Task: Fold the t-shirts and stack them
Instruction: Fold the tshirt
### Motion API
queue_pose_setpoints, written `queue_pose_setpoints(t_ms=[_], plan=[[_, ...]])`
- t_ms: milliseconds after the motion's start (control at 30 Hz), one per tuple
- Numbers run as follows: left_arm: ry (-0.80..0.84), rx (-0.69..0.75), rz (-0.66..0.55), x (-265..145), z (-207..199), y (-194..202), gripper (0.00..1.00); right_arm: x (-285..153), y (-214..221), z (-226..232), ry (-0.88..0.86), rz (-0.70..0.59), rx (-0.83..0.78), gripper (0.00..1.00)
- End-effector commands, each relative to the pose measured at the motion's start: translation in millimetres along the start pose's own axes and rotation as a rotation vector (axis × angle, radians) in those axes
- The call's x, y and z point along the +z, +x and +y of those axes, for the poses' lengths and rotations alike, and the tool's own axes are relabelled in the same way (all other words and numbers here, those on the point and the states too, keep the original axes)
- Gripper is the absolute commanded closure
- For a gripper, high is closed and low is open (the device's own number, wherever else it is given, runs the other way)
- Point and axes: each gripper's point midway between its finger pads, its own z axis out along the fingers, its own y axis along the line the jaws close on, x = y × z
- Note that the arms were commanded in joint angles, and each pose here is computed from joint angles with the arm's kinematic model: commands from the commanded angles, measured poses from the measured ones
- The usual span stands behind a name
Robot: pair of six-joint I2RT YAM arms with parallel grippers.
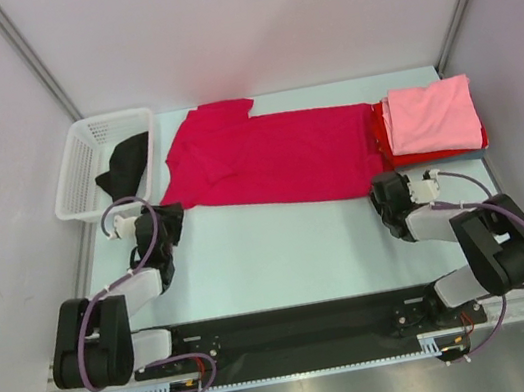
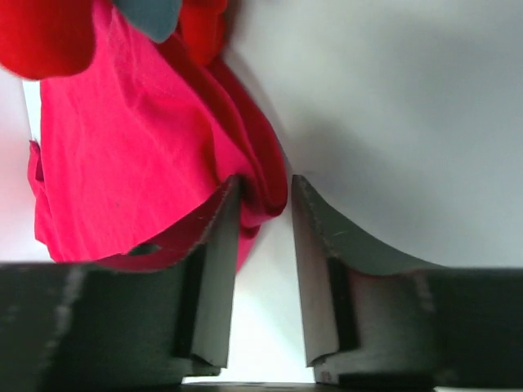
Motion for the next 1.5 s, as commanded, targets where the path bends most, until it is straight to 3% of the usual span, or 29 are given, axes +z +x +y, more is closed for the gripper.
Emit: queue_pose_setpoints(t_ms=[0,100,133,233,533,600,667,767,867,1100,1467], plan=[[0.065,-0.049,-0.077,2,-18,-16,0.36,8,-9,14,-0.029,-0.04,0.073,0.67],[0.056,-0.038,-0.102,2,-17,-20,0.36,13,-13,8,-0.007,-0.042,0.087,0.81],[0.054,-0.037,-0.107,2,-16,-21,0.36,14,-16,5,0.0,-0.043,0.095,0.91],[0.047,-0.022,-0.113,4,-15,-22,0.36,13,-27,-6,0.038,-0.061,0.078,1.0],[-0.004,0.021,-0.104,15,-4,-17,0.36,10,-78,-24,0.095,-0.125,-0.013,1.0],[-0.013,0.031,-0.105,16,-1,-17,0.36,9,-84,-26,0.101,-0.141,-0.028,0.83],[-0.012,0.036,-0.103,15,-2,-17,0.36,7,-86,-29,0.112,-0.146,-0.044,0.56],[-0.011,0.042,-0.101,16,-3,-17,0.36,4,-80,-25,0.079,-0.113,-0.047,0.43],[-0.015,0.047,-0.098,15,-3,-17,0.36,1,-71,-24,0.05,-0.07,-0.045,0.43],[-0.03,0.05,-0.123,12,-2,-24,0.35,-6,-39,-18,0.025,0.023,-0.041,0.6],[-0.037,0.049,-0.141,8,1,-32,0.36,10,-15,-34,0.081,0.062,-0.004,0.61]])
